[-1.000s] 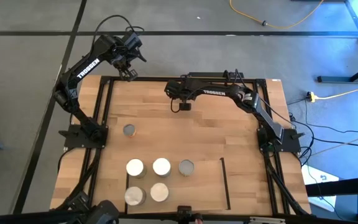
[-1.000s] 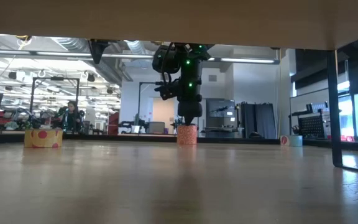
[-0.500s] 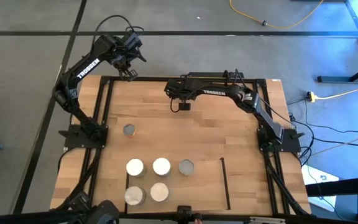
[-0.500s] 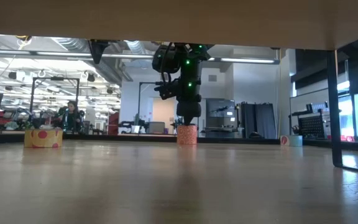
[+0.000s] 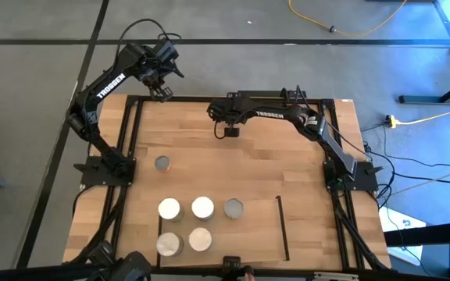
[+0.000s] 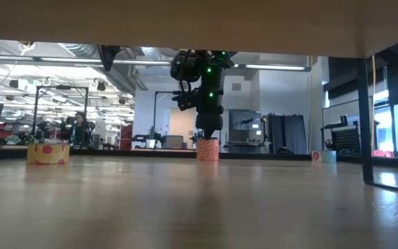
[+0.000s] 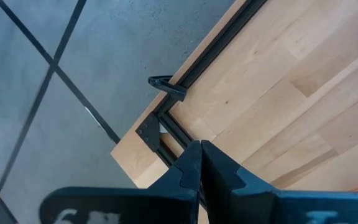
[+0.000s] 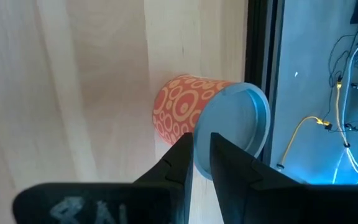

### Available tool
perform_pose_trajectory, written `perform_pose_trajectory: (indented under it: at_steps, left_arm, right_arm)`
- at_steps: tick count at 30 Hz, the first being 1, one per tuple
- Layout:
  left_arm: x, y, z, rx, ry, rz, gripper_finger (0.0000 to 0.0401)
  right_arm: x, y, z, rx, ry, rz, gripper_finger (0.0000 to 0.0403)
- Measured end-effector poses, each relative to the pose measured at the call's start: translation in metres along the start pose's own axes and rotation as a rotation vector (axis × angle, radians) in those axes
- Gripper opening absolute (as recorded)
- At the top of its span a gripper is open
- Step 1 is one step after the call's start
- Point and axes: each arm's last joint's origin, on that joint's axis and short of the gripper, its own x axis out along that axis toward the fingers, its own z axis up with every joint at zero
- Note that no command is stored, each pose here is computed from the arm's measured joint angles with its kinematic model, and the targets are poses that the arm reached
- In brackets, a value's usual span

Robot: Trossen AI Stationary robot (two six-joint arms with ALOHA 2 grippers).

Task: Pick and place cans onto a shelf
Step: Put the canned meat balls on the shelf

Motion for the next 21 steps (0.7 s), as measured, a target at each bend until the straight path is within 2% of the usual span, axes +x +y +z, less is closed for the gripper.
perform_pose_trajectory:
  at_steps: [21]
  left_arm:
    - [0.0000, -0.0001, 0.0000, 0.013, 0.000, 0.000, 0.0000]
  right_arm:
    - [0.0005, -0.0008, -0.0002, 0.003, -0.004, 0.008, 0.0056]
